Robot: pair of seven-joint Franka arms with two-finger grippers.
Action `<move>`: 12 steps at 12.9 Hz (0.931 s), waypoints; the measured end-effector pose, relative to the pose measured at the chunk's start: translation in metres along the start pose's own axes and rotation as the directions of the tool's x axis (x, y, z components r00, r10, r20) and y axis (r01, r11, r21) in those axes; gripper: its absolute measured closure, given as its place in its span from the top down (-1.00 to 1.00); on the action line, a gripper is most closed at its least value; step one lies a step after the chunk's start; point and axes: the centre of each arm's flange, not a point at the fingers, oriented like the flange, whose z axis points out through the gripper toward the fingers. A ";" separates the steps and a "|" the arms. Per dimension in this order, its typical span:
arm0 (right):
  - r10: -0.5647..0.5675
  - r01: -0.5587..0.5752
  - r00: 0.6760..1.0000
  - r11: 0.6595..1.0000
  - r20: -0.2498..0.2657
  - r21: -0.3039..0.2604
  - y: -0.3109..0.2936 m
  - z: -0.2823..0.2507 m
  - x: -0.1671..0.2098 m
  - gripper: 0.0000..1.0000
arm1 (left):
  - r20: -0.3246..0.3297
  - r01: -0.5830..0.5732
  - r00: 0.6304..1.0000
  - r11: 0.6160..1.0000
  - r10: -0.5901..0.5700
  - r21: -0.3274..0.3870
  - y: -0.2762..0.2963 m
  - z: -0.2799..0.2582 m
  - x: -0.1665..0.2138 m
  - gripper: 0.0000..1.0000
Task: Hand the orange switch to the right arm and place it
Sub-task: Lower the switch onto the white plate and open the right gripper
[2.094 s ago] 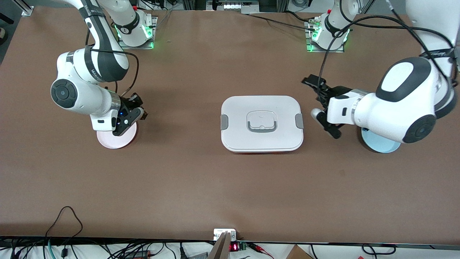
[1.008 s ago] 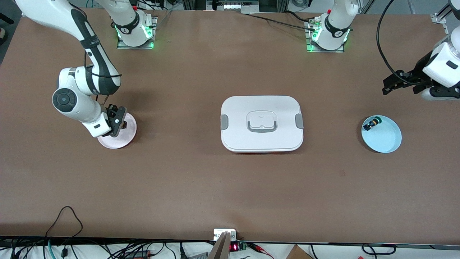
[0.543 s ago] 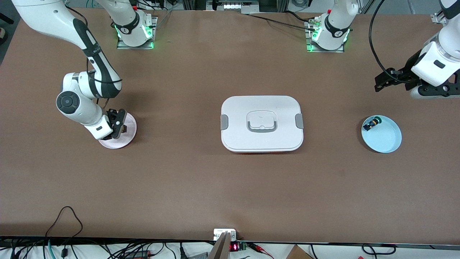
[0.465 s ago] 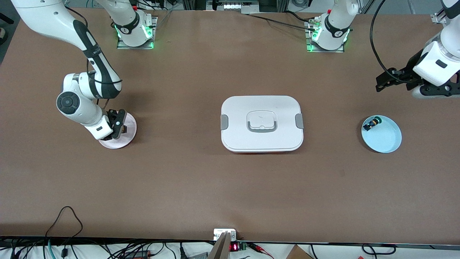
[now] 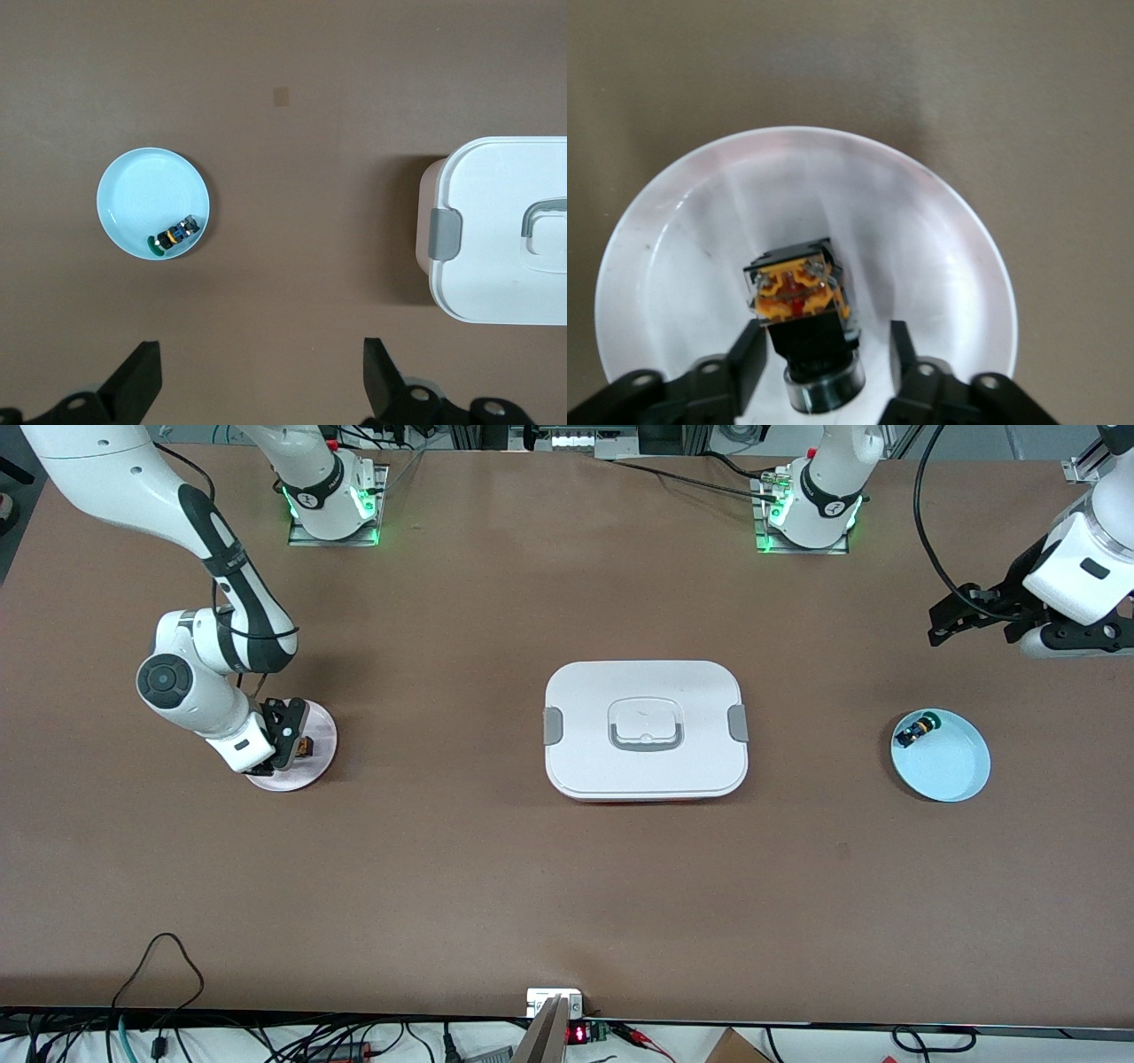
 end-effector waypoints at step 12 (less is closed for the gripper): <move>0.714 -0.714 0.693 0.660 0.100 0.233 0.016 -0.135 0.047 1.00 | 0.019 0.016 1.000 1.000 -0.016 -0.003 0.003 -0.001 -0.005 1.00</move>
